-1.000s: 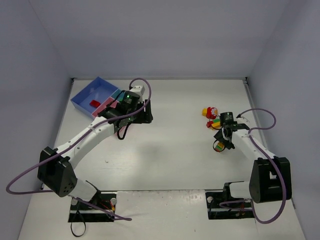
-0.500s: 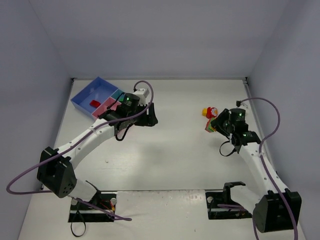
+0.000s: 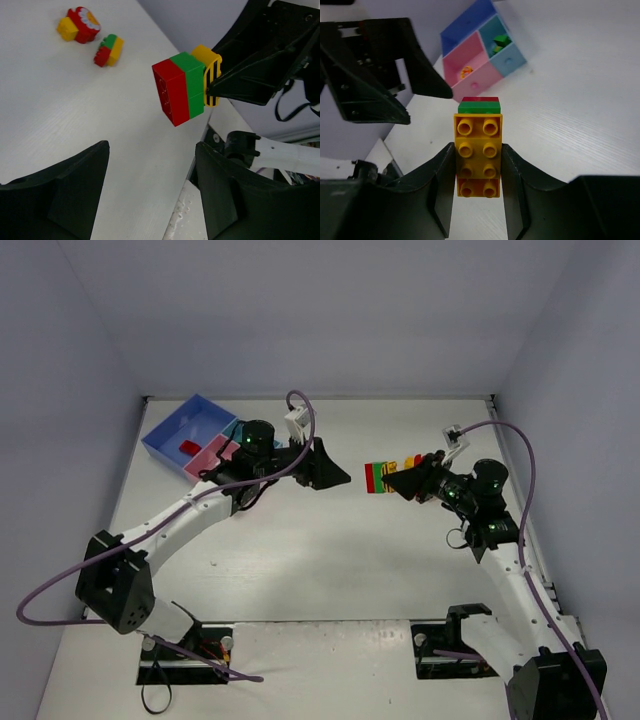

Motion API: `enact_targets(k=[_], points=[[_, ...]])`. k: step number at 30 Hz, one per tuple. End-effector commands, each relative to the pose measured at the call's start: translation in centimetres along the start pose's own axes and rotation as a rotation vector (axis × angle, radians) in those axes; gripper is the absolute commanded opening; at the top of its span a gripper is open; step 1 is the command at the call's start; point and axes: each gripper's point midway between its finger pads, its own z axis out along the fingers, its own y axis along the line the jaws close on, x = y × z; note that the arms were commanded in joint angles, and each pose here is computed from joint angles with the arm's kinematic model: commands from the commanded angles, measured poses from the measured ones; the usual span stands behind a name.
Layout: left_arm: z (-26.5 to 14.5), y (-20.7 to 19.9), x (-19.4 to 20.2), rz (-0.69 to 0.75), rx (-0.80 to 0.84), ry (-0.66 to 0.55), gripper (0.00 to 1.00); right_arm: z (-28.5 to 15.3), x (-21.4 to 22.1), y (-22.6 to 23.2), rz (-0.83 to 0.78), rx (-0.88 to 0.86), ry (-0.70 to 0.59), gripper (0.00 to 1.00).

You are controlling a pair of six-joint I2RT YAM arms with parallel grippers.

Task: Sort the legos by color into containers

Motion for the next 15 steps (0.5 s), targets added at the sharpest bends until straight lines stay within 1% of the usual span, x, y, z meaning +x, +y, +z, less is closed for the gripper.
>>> enact_targets(k=[1, 6, 10, 12, 15], points=[[-0.3, -5.0, -2.1, 0.085, 0.250, -0.057, 0.64, -0.8, -2.4, 5.9, -0.164, -0.281, -0.050, 0.00], [-0.2, -6.2, -1.7, 0.094, 0.338, -0.051, 0.64, -1.4, -2.6, 8.0, -0.192, -0.386, -0.016, 0.00], [-0.2, -7.3, -2.1, 0.128, 0.395, -0.076, 0.64, -1.5, -2.3, 9.1, -0.200, -0.442, 0.020, 0.00], [-0.2, -7.8, -2.0, 0.143, 0.428, -0.073, 0.64, -1.4, -2.3, 9.3, -0.200, -0.448, 0.022, 0.00], [0.2, -8.2, -1.3, 0.142, 0.467, -0.035, 0.63, -1.4, -2.5, 9.4, -0.207, -0.451, 0.017, 0.00]])
